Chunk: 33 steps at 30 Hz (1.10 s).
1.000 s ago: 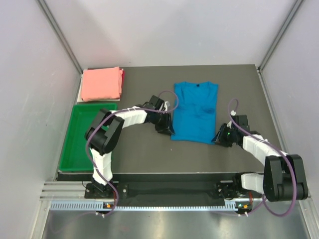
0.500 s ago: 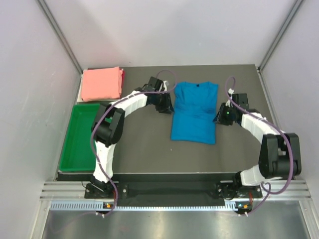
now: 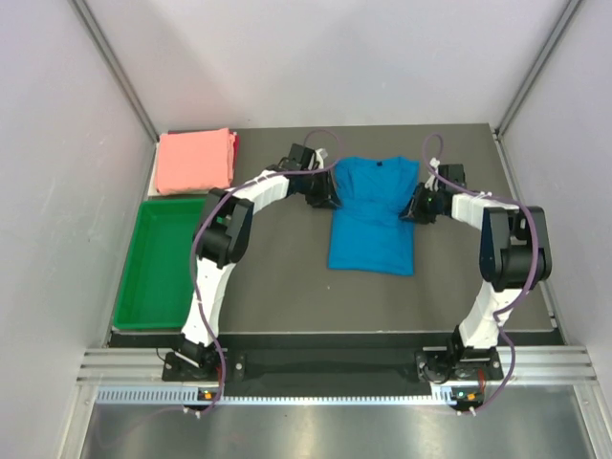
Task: Fold and stack the t-shirts
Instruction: Fold the tshirt
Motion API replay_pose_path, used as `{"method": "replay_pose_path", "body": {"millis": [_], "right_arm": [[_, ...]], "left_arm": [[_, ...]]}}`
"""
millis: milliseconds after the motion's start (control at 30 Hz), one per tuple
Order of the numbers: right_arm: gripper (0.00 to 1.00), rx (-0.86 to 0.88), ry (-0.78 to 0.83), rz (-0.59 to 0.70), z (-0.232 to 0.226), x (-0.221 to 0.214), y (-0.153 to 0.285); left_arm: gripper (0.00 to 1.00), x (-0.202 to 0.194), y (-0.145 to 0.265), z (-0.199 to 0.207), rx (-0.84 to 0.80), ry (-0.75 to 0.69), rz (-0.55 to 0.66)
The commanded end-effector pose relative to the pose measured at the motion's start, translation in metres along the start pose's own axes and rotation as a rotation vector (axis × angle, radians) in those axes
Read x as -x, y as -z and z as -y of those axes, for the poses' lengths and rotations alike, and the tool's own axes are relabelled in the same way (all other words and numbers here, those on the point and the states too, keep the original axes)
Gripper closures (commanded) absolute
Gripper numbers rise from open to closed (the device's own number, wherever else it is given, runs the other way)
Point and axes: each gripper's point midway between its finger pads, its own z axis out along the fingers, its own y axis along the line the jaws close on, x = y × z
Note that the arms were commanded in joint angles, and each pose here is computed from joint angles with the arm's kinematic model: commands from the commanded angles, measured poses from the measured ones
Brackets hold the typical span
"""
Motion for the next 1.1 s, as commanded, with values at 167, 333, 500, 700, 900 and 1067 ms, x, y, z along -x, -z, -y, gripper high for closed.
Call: {"method": "replay_pose_path", "body": {"millis": [167, 333, 500, 700, 900, 1067], "right_arm": [[0.74, 0.061, -0.070, 0.164, 0.006, 0.054, 0.006], [0.68, 0.041, -0.112, 0.173, 0.015, 0.059, 0.011], [0.65, 0.066, -0.048, 0.162, 0.010, 0.059, 0.014], [0.62, 0.054, 0.002, 0.108, 0.017, 0.053, 0.009], [0.70, 0.042, -0.001, 0.104, 0.024, 0.051, -0.001], [0.91, 0.010, 0.002, 0.103, 0.033, 0.046, -0.003]], "left_arm": [[0.67, 0.040, -0.008, -0.006, -0.055, -0.015, 0.108], [0.67, 0.040, -0.015, -0.011, -0.057, -0.019, 0.106], [0.67, 0.039, -0.020, -0.012, -0.073, -0.016, 0.091], [0.71, 0.038, -0.022, -0.014, -0.076, -0.009, 0.087], [1.00, 0.037, -0.025, -0.015, -0.080, 0.006, 0.081], [1.00, 0.037, -0.027, -0.020, -0.068, 0.025, 0.084]]}}
